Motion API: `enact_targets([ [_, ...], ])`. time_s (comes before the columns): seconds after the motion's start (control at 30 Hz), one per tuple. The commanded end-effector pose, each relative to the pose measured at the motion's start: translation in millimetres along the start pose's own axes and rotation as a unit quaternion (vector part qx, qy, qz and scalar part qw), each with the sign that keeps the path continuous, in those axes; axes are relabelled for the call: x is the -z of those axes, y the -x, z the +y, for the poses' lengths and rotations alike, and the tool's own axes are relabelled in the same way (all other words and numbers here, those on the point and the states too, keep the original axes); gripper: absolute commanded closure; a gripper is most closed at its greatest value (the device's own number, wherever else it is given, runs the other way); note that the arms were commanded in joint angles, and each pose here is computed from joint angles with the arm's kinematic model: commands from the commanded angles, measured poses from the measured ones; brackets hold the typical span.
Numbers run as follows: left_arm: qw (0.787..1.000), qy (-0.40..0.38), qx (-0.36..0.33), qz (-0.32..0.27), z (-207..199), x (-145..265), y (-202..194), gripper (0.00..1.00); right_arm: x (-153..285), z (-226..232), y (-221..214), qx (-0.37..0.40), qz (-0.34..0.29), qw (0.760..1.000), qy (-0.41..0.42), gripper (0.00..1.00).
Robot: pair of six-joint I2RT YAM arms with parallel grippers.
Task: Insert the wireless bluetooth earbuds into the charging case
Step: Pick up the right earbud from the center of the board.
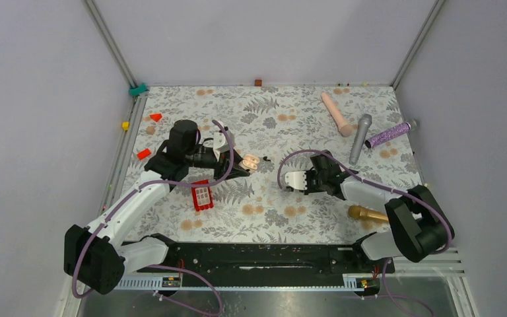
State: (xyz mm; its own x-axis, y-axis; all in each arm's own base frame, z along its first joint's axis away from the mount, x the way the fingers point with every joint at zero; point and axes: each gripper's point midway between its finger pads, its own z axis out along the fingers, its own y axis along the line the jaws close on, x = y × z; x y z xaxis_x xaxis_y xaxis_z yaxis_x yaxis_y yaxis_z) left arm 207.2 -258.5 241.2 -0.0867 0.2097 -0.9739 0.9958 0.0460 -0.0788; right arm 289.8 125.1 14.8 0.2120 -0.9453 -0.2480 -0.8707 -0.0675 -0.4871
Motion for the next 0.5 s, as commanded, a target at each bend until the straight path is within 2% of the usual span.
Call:
enact_targets([
  [0.0, 0.999, -0.014, -0.026, -0.018, -2.9, -0.1, 9.8, 1.00, 30.1, -23.0, 25.7, -0.038, -0.054, 0.997, -0.029, 0.70],
  [0.23, 1.000, -0.016, -0.019, -0.013, -0.8, -4.2, 5.3, 1.00, 91.0, -30.9, 61.3, -0.095, -0.126, 0.987, -0.020, 0.69],
  [0.47, 1.000, 0.000, -0.013, 0.014, 5.8, -20.9, -7.1, 1.00, 157.3, -20.9, 106.9, -0.169, -0.220, 0.960, 0.037, 0.69],
])
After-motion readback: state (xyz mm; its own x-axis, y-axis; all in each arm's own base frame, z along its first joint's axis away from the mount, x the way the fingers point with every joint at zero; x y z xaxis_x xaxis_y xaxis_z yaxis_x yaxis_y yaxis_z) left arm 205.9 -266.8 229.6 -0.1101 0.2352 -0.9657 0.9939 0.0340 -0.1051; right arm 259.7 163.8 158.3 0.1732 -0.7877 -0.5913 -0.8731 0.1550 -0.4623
